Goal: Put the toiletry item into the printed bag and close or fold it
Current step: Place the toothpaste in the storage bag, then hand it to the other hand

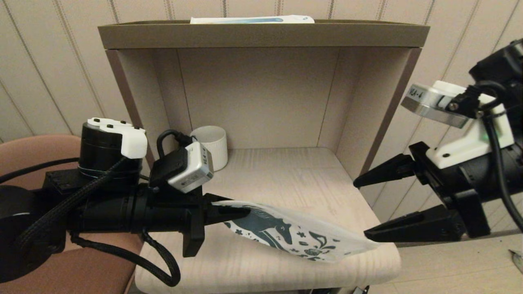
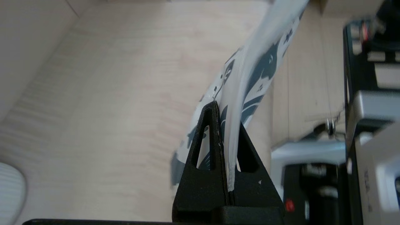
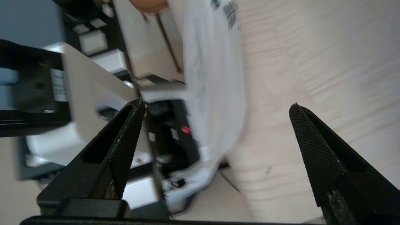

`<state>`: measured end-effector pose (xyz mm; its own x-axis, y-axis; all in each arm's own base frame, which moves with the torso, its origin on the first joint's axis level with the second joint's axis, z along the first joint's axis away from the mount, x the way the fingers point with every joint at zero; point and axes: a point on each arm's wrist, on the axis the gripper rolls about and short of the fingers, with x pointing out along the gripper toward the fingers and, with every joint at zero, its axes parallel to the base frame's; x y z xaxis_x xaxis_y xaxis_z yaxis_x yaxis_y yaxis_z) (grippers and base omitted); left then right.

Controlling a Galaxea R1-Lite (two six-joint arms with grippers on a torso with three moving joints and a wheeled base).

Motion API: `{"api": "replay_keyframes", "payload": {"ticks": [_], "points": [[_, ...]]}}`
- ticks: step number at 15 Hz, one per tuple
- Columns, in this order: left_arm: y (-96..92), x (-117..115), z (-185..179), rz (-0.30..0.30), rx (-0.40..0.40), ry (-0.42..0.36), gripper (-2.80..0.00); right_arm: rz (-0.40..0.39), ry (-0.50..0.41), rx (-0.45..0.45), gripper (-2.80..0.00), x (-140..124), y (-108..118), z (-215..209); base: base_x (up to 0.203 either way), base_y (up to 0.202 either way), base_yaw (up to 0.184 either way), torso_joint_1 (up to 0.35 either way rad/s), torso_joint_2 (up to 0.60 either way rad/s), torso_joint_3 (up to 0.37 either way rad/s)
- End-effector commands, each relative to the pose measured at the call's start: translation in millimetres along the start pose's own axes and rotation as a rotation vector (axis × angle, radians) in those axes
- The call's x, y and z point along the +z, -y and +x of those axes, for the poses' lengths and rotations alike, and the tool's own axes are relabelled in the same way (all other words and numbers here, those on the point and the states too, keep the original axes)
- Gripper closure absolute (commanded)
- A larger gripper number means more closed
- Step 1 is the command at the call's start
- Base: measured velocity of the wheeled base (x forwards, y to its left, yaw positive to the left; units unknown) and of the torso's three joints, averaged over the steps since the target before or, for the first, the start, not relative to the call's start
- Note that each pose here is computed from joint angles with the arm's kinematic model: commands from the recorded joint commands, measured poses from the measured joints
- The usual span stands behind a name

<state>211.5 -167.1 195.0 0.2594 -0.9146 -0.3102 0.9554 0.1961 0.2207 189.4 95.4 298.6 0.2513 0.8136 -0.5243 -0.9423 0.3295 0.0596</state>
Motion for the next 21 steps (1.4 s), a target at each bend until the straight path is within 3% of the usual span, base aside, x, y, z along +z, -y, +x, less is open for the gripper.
{"api": "replay_keyframes", "payload": {"ticks": [1,3,7,8,12,17,21], "points": [[-2.4,1.0,-0.9,-0.013,0.010,0.014,0.00,0.059,0.017,0.012,-2.80,-5.7,3.7,-5.1,0.000,0.000,0.000,0.000,0.00,0.000],[-4.9,3.6,-2.3,-0.037,0.021,0.027,0.00,0.150,0.041,0.028,-2.80,-4.5,3.0,-8.1,0.000,0.000,0.000,0.000,0.00,0.000],[-7.9,11.0,-3.2,-0.080,0.029,0.050,0.00,0.218,0.112,-0.017,-2.80,-7.6,-1.0,-16.9,0.000,0.000,0.000,0.000,0.00,0.000],[-8.3,11.5,-3.0,-0.094,0.029,0.052,0.00,0.217,0.130,-0.023,0.00,-9.2,-2.7,-17.6,0.000,0.000,0.000,0.000,0.00,0.000],[-8.3,12.1,-3.4,-0.101,0.031,0.053,0.00,0.250,0.208,-0.031,0.00,-16.1,-1.3,-9.8,0.000,0.000,0.000,0.000,0.00,0.000],[-10.5,14.0,-2.8,-0.112,0.035,0.058,0.00,0.256,0.190,-0.025,0.00,-22.6,-1.0,-5.4,0.000,0.000,0.000,0.000,0.00,0.000],[-18.7,22.6,-6.7,-0.182,0.055,0.089,0.00,0.202,0.234,-0.095,0.00,-36.3,-6.7,-17.8,0.000,0.000,0.000,0.000,0.00,0.000]]}}
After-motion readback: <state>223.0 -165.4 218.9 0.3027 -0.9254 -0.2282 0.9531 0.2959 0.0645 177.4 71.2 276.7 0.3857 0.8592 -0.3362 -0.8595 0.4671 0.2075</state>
